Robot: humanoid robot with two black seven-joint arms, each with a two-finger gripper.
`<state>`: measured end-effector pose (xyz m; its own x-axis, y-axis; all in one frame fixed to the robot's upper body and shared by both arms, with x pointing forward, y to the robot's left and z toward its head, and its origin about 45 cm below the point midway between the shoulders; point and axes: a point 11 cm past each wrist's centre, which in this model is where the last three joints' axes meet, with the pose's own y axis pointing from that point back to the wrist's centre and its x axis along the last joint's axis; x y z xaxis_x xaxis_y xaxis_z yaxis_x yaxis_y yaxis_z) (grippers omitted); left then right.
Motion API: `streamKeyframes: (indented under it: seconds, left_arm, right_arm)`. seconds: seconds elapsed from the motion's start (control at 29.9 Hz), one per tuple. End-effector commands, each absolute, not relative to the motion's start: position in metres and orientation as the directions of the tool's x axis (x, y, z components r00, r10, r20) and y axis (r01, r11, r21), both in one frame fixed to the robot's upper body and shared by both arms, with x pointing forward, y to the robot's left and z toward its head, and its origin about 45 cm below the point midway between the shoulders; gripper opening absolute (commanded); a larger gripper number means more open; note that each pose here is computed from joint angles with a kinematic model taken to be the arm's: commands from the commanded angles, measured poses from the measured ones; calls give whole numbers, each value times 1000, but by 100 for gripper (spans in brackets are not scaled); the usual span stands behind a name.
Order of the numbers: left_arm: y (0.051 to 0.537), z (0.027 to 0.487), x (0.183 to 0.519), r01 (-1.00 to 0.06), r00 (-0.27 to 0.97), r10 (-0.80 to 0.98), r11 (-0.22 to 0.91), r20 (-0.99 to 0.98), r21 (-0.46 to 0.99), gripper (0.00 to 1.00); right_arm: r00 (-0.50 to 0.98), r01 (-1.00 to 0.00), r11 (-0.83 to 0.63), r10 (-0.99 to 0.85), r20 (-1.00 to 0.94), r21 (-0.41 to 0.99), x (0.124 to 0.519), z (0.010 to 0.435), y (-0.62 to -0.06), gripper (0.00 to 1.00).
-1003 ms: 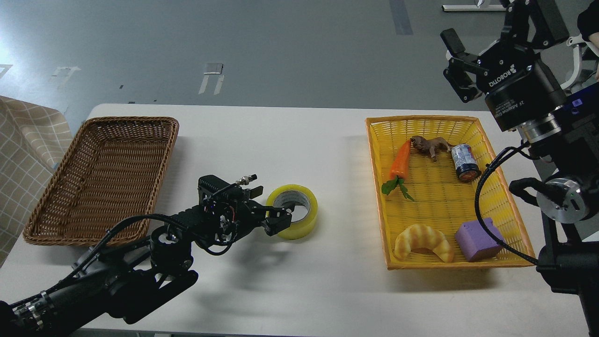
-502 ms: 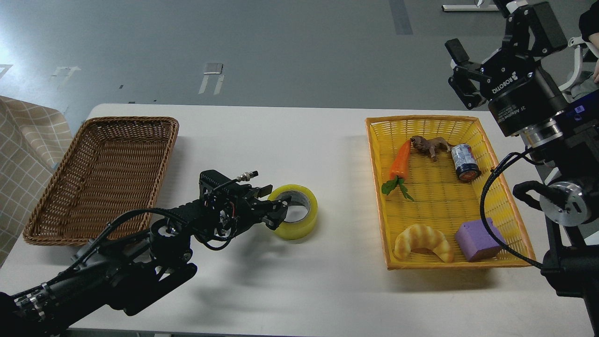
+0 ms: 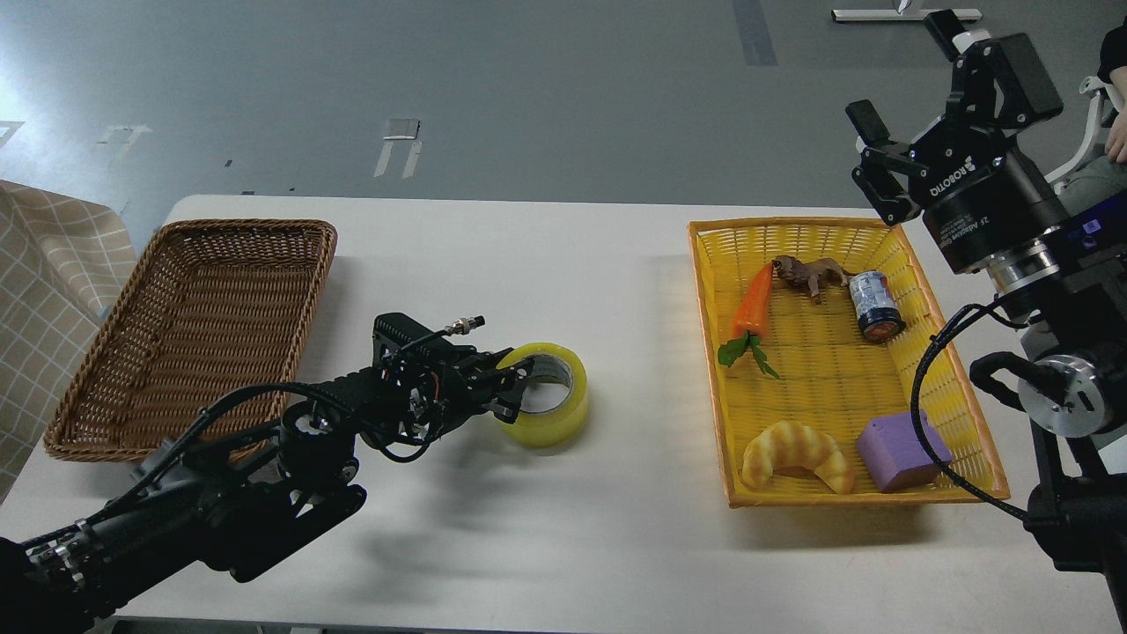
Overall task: Place and transfer tape with both arms
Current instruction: 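Close the left gripper on the rim of the tape roll, then lift the tape roll and carry it over the wicker basket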
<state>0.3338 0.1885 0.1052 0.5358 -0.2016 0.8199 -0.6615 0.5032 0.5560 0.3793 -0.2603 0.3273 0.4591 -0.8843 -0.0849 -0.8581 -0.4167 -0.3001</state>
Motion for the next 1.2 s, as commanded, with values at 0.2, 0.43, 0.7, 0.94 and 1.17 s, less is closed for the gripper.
streamKeyframes:
  seconds: [0.2, 0.43, 0.7, 0.94, 1.17]
  left_arm:
    - [186, 134, 355, -691, 482, -193, 516, 854, 507, 0]
    - [194, 195, 390, -741, 349, -241, 521, 906, 424, 0]
    - [263, 254, 417, -782, 286, -366, 445, 886, 436, 0]
    - [320, 265, 410, -792, 320, -403, 382, 857, 476, 0]
    - [371, 257, 391, -793, 423, -310, 328, 851, 513, 0]
  right_arm:
    - [460, -860, -419, -884, -84, -292, 380, 326, -259, 100]
    - [463, -858, -424, -882, -82, -290, 380, 326, -258, 100]
    - [463, -862, -425, -882, -87, -276, 378, 320, -258, 100]
    - [460, -866, -423, -883, -92, -267, 376, 316, -259, 100]
    - [466, -863, -428, -880, -95, -269, 375, 316, -256, 100]
